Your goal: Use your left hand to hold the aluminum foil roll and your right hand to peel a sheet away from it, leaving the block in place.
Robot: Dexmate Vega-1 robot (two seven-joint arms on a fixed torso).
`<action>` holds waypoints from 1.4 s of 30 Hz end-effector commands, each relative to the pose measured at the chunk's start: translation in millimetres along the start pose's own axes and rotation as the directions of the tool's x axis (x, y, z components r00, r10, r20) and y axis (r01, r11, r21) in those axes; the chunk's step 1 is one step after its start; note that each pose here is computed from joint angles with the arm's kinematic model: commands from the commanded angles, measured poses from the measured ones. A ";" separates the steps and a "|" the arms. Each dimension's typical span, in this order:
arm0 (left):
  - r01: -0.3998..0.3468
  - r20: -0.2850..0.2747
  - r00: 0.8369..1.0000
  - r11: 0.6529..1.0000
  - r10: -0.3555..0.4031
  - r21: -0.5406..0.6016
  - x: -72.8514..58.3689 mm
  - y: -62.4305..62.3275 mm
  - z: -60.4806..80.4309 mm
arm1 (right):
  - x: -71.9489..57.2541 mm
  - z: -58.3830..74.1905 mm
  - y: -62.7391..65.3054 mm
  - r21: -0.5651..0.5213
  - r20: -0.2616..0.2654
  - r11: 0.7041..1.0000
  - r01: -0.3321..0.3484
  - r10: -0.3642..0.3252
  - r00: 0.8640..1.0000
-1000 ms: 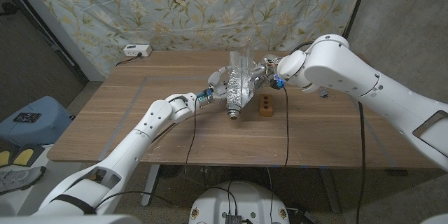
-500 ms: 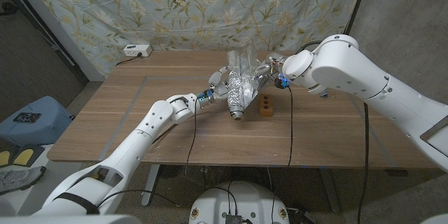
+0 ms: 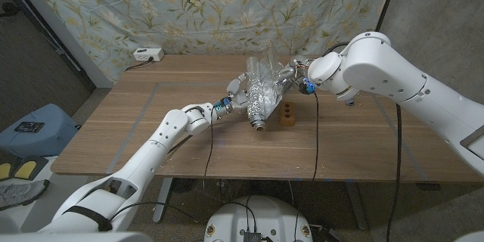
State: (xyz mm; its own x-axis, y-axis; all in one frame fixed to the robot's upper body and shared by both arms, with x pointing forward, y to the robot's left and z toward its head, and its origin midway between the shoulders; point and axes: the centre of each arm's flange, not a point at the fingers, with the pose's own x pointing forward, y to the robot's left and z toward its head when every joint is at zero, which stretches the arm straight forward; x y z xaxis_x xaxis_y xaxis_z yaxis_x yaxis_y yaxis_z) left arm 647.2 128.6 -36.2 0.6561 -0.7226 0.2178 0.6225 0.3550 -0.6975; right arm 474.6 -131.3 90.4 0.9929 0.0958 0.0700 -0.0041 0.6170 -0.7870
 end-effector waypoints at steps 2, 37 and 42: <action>-0.004 -0.013 1.000 0.999 0.003 -0.035 1.8 5.3 -0.3 | 2.2 -1.1 -7.2 0.001 -0.029 1.000 0.009 -0.009 1.000; 0.012 -0.038 0.999 0.996 -0.015 -0.084 10.3 2.9 -13.4 | -10.1 -15.1 -33.0 0.000 -0.102 0.998 0.061 -0.061 0.993; 0.016 -0.043 0.999 0.995 -0.020 -0.100 10.3 3.4 -15.3 | -11.7 -14.5 -35.2 -0.001 -0.108 0.998 0.066 -0.065 0.992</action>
State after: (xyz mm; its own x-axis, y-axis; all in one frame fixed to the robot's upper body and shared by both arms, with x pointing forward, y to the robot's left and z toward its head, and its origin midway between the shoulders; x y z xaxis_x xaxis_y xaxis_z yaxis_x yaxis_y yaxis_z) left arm 651.0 116.8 -42.6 0.6343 -0.7461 0.2025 0.5975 0.3069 -0.7408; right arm 469.3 -160.2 105.5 0.9983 -0.0065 0.0572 0.0490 0.6193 -0.7836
